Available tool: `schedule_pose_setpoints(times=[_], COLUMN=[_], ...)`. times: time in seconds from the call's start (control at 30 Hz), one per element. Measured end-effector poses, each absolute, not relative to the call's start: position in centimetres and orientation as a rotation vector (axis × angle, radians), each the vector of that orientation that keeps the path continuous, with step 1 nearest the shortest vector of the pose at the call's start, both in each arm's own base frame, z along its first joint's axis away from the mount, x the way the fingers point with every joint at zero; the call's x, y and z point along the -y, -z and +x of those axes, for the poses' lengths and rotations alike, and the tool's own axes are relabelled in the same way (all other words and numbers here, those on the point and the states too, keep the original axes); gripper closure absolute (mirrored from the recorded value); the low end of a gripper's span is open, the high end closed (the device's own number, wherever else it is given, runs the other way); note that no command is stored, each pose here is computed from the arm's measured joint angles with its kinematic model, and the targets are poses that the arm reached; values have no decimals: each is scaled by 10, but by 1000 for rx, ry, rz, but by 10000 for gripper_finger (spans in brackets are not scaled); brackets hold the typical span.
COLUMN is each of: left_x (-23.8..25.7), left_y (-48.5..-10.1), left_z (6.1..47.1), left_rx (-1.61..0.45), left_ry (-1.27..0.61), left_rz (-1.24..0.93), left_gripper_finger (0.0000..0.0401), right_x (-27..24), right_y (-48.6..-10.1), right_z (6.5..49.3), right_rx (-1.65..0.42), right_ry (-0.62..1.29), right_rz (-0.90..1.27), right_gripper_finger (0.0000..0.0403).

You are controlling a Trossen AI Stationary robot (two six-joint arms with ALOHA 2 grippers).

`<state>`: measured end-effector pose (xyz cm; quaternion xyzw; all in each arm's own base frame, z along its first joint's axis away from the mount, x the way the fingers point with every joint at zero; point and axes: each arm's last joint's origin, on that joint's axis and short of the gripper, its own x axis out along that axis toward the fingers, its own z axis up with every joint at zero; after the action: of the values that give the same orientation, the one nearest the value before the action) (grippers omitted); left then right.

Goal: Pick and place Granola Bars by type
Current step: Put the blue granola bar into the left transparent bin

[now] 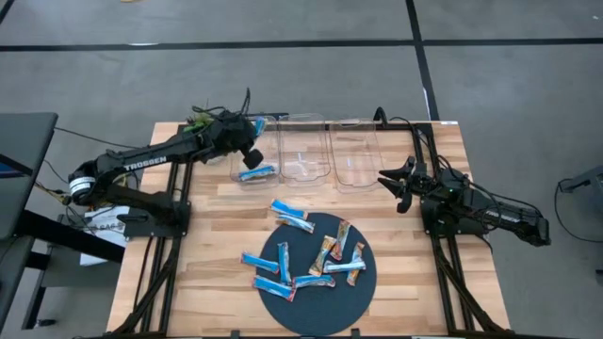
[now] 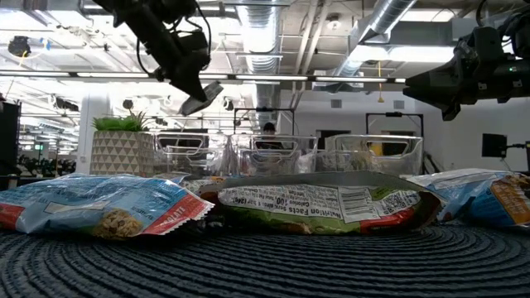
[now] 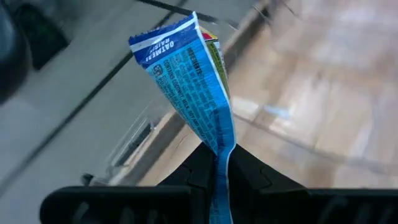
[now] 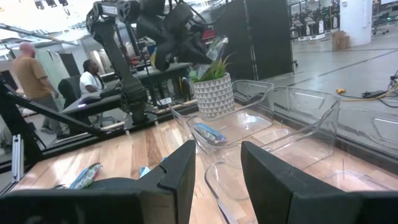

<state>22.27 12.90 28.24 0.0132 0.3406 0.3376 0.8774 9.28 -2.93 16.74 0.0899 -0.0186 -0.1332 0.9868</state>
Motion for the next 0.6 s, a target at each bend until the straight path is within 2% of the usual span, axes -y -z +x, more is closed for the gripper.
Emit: schedule_pose_setpoints(times=[0.23,0.6], left_x=[-130,-139], left_y=[-263,-229], left_z=[228,234], left_rx=[-918,-1147], left_ry=[-478,-436], left_rz=[242,266], left_gripper_finger=[379,379], right_x=[29,29], right_y=[-167,-167], right_z=[93,93], right_rx=[38,38], right_ry=[268,268], right_rz=[181,181], right_gripper_finger=[280,280])
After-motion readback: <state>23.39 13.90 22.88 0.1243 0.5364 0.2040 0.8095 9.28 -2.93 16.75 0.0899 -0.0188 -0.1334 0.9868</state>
